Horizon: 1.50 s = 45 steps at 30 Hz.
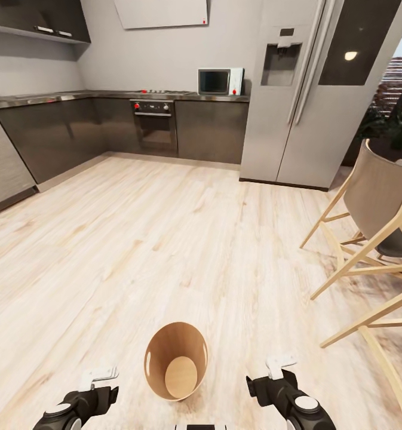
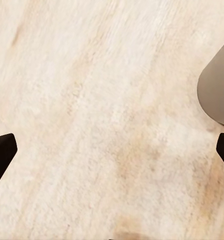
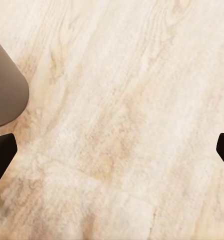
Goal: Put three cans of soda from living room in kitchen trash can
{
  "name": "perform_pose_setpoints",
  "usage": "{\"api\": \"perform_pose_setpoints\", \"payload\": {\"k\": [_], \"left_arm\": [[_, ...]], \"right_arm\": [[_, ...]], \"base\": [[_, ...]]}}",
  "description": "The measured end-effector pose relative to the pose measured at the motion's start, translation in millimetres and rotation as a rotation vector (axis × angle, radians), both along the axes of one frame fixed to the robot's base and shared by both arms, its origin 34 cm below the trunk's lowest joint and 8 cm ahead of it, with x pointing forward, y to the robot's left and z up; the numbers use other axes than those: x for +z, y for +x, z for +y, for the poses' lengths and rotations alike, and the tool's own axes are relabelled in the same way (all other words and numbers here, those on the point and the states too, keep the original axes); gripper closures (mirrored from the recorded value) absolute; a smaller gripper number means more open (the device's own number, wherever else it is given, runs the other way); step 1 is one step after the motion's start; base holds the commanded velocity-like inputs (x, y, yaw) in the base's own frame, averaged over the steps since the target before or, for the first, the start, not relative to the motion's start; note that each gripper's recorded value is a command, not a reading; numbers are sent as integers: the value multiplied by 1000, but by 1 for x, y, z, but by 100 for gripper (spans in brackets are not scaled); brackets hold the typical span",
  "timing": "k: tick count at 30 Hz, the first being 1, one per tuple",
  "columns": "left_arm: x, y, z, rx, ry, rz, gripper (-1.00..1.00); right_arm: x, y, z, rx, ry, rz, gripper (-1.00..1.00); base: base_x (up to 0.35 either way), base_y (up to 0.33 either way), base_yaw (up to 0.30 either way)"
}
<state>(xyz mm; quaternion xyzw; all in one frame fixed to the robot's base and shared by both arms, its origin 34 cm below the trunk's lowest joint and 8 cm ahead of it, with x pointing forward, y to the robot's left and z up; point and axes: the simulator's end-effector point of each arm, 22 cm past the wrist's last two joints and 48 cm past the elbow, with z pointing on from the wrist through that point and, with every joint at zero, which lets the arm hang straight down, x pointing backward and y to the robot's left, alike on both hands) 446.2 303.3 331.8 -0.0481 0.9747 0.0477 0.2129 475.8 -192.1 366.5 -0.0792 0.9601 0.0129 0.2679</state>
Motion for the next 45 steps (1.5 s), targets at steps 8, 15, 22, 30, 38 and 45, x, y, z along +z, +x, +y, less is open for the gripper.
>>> {"api": "perform_pose_setpoints", "payload": {"k": [8,15,22,30,38,45], "left_arm": [[-1,-1,0,-1,2,4,-100],[-2,-2,1,0,2,6,-100],[-2,-1,2,2,4,2,-100],[-1,-1,3,1,4,0,-100],[-3,-1,3,0,2,4,-100],[-4,-2,2,-1,2,8,-100]], "right_arm": [[0,0,0,-1,-1,0,-100],[0,0,0,-2,-2,-1,-100],[-1,-1,0,-2,-1,2,-100],[-1,-1,0,-1,-2,4,-100],[-3,-2,3,6,4,9,-100],[-4,-3,2,2,4,12,-100]], "base": [[0,0,0],[0,0,0],[0,0,0],[0,0,7],[0,0,181],[0,0,122]]}}
